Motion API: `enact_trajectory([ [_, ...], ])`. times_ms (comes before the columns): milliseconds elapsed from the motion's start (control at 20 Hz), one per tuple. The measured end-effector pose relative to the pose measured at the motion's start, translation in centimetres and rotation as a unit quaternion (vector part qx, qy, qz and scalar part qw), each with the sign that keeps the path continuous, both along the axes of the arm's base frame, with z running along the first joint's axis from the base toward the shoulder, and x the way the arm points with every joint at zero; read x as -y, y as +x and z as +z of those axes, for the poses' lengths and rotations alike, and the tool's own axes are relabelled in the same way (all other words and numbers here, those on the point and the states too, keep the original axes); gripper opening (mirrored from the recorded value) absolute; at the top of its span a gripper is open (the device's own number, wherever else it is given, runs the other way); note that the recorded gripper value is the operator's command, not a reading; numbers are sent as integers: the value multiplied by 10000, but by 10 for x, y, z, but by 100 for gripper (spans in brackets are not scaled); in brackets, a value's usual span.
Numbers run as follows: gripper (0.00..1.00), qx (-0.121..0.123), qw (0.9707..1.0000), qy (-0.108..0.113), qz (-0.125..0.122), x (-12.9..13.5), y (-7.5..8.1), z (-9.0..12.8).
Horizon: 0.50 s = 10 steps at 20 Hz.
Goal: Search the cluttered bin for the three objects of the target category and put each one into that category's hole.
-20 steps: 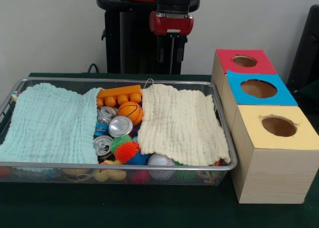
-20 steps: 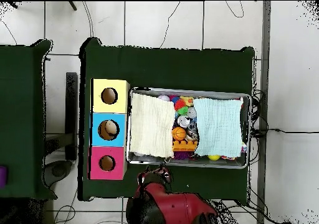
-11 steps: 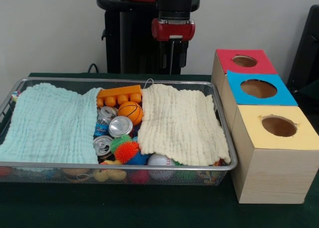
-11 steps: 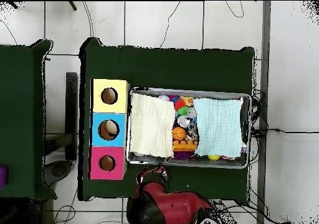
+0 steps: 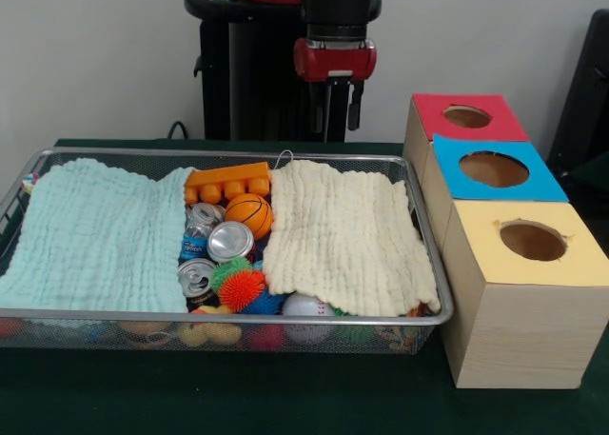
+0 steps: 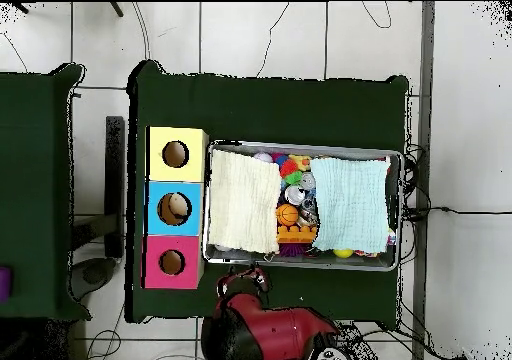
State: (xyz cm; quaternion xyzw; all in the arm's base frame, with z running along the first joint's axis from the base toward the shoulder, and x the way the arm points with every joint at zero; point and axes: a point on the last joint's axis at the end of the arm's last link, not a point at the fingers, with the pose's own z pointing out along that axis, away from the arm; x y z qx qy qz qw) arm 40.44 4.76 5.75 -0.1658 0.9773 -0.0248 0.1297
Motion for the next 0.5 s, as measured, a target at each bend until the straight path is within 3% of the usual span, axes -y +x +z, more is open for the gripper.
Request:
enact_trajectory([
  [500, 100, 36, 9999, 106, 90, -11, -8, -14],
])
